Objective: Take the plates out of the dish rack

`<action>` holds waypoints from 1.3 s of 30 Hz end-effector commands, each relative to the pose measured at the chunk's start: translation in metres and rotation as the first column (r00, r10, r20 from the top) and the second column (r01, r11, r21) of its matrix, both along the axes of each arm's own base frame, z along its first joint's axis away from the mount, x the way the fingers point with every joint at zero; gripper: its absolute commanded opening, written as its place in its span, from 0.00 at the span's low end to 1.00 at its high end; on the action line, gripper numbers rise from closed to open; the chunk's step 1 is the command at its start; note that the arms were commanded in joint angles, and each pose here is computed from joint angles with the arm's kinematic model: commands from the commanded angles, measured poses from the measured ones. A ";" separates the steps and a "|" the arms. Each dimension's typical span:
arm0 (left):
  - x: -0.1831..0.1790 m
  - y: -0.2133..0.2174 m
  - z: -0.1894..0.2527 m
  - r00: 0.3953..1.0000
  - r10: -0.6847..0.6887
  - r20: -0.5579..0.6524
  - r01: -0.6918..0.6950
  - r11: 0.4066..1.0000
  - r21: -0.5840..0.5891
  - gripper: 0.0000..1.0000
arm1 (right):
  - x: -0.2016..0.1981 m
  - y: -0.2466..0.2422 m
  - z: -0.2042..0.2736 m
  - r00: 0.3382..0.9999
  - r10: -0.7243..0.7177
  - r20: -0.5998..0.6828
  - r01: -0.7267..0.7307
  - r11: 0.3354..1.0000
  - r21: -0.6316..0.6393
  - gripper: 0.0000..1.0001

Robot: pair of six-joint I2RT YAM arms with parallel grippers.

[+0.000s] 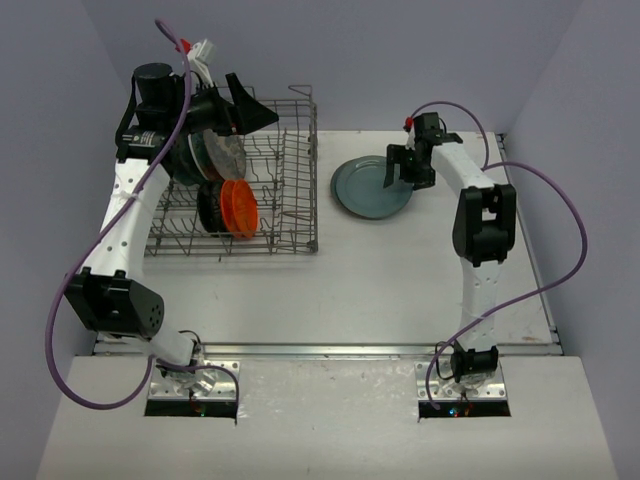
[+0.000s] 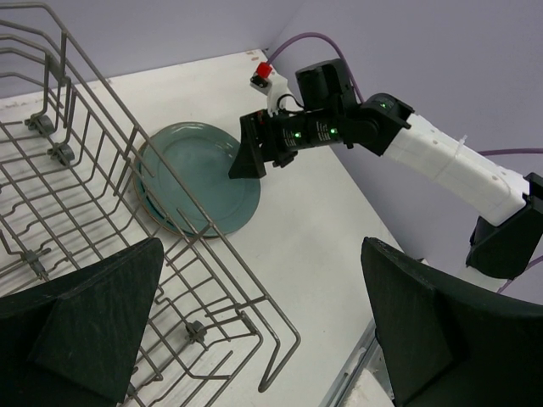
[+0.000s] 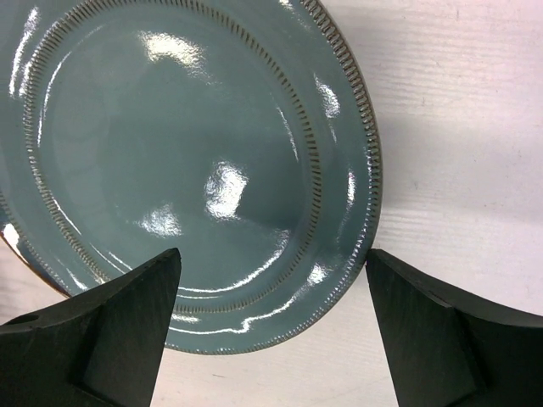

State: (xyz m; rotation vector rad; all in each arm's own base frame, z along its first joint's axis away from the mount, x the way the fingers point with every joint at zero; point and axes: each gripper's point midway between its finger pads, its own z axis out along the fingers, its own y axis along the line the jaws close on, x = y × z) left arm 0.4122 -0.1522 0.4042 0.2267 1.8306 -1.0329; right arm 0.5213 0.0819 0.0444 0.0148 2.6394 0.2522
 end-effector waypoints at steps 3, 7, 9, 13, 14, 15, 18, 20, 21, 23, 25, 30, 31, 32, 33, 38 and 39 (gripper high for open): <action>0.002 0.002 0.016 0.998 0.010 0.059 -0.010 1.000 0.001 1.00 | 0.012 0.022 0.004 0.999 0.037 0.021 -0.039 0.996 0.085 0.89; 0.002 0.003 0.015 0.998 0.012 0.058 -0.012 1.000 0.003 1.00 | 0.012 0.031 0.002 0.999 0.051 0.017 -0.053 0.991 0.126 0.89; 0.003 0.003 0.015 0.998 0.016 0.059 -0.016 1.000 0.006 1.00 | 0.013 0.033 0.003 0.998 0.056 0.022 -0.058 0.990 0.129 0.90; 0.004 0.005 0.013 0.998 0.029 0.058 -0.030 0.999 0.011 1.00 | 0.013 0.036 0.013 0.997 0.065 0.044 -0.071 0.987 0.145 0.90; 0.005 0.008 0.013 0.997 0.044 0.058 -0.044 0.999 0.014 1.00 | 0.012 0.037 0.015 0.997 0.067 0.048 -0.073 0.986 0.147 0.90; 0.006 0.010 0.014 0.997 0.058 0.059 -0.059 0.998 0.017 1.00 | 0.012 0.036 0.023 0.996 0.069 0.063 -0.078 0.986 0.148 0.90; 0.015 0.026 0.017 0.985 0.156 0.079 -0.161 0.985 0.065 1.00 | 0.010 0.038 0.045 0.992 0.081 0.100 -0.095 0.984 0.152 0.92; 0.027 0.047 0.015 0.955 0.282 0.091 -0.291 0.949 0.122 1.00 | 0.008 0.037 0.063 0.988 0.088 0.129 -0.107 0.983 0.147 0.95; 0.035 0.068 0.010 0.914 0.396 0.087 -0.405 0.898 0.171 1.00 | 0.006 0.036 0.070 0.986 0.094 0.141 -0.114 0.984 0.141 0.96; 0.044 0.103 0.011 0.838 0.533 0.117 -0.544 0.803 0.243 1.00 | 0.004 0.031 0.091 0.978 0.106 0.180 -0.127 0.986 0.110 0.99; 0.051 0.130 0.000 0.779 0.616 0.119 -0.616 0.718 0.324 1.00 | 0.000 0.028 0.116 0.966 0.115 0.232 -0.137 0.987 0.082 0.99; 0.065 0.181 -0.018 0.690 0.710 0.142 -0.678 0.565 0.470 0.89 | -0.015 0.015 0.158 0.936 0.126 0.328 -0.137 0.990 0.012 0.99; 0.068 0.183 -0.023 0.687 0.712 0.145 -0.676 0.554 0.486 0.87 | -0.020 0.013 0.157 0.937 0.130 0.325 -0.138 0.990 0.002 0.99; 0.072 0.186 -0.032 0.687 0.711 0.147 -0.668 0.539 0.513 0.81 | -0.025 0.011 0.162 0.933 0.128 0.335 -0.135 0.991 -0.004 0.99; 0.074 0.188 -0.039 0.689 0.710 0.146 -0.660 0.532 0.530 0.77 | -0.030 0.009 0.166 0.930 0.128 0.344 -0.133 0.991 -0.008 0.99; 0.087 0.187 -0.070 0.716 0.686 0.129 -0.620 0.541 0.569 0.56 | -0.051 0.007 0.175 0.920 0.134 0.369 -0.139 0.990 -0.013 0.99; 0.090 0.186 -0.074 0.721 0.681 0.124 -0.614 0.546 0.571 0.52 | -0.054 0.007 0.177 0.917 0.134 0.375 -0.139 0.990 -0.014 0.99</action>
